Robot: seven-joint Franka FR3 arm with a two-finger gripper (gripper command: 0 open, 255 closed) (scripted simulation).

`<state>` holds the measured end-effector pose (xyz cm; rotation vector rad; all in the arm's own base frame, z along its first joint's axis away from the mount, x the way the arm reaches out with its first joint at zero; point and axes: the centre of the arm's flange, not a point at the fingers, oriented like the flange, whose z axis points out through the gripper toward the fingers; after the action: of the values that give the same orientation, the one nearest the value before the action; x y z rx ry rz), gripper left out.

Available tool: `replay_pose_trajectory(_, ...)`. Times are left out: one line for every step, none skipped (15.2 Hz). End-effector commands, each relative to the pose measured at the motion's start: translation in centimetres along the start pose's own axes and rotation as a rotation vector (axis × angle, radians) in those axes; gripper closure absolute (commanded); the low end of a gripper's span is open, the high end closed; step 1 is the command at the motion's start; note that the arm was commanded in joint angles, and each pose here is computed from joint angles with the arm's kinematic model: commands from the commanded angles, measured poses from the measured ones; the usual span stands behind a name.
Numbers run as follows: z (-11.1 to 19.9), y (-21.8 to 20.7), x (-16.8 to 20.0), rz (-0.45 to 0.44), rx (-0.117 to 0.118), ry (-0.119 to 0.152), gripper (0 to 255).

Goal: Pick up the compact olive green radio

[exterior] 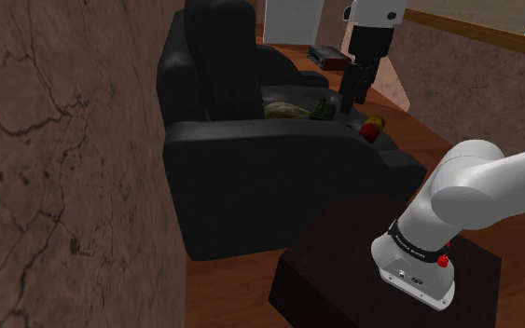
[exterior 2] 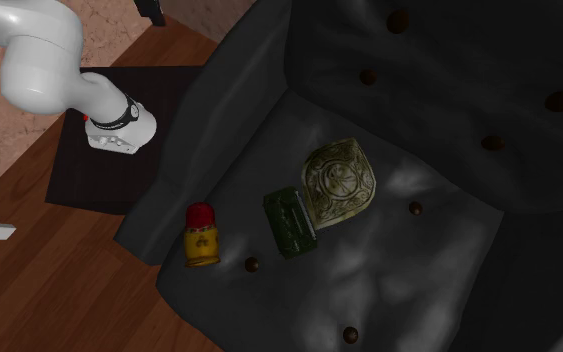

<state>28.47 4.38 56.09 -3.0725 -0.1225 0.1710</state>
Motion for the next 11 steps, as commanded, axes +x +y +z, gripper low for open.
replay_pose_trajectory(0.0,0.0,0.0,0.0,0.0,0.0,0)
replay_pose_trajectory(0.4,1.1,0.5,-0.006,0.0,0.004,0)
replay_pose_trajectory(0.7,2.3,1.0,-0.013,-0.001,0.008,0)
replay_pose_trajectory(1.1,3.4,1.5,-0.019,-0.001,0.011,0)
replay_pose_trajectory(1.4,4.6,2.0,-0.025,-0.001,0.015,0)
replay_pose_trajectory(1.8,5.7,2.5,-0.031,-0.002,0.019,0)
replay_pose_trajectory(2.1,6.8,3.0,-0.038,-0.002,0.023,0)
replay_pose_trajectory(2.5,7.9,3.6,-0.044,-0.002,0.026,0)
replay_pose_trajectory(2.8,9.1,4.1,-0.05,-0.002,0.03,0)
replay_pose_trajectory(3.1,10.2,4.7,-0.056,-0.003,0.034,0)
replay_pose_trajectory(3.5,11.3,5.2,-0.063,-0.003,0.038,0)
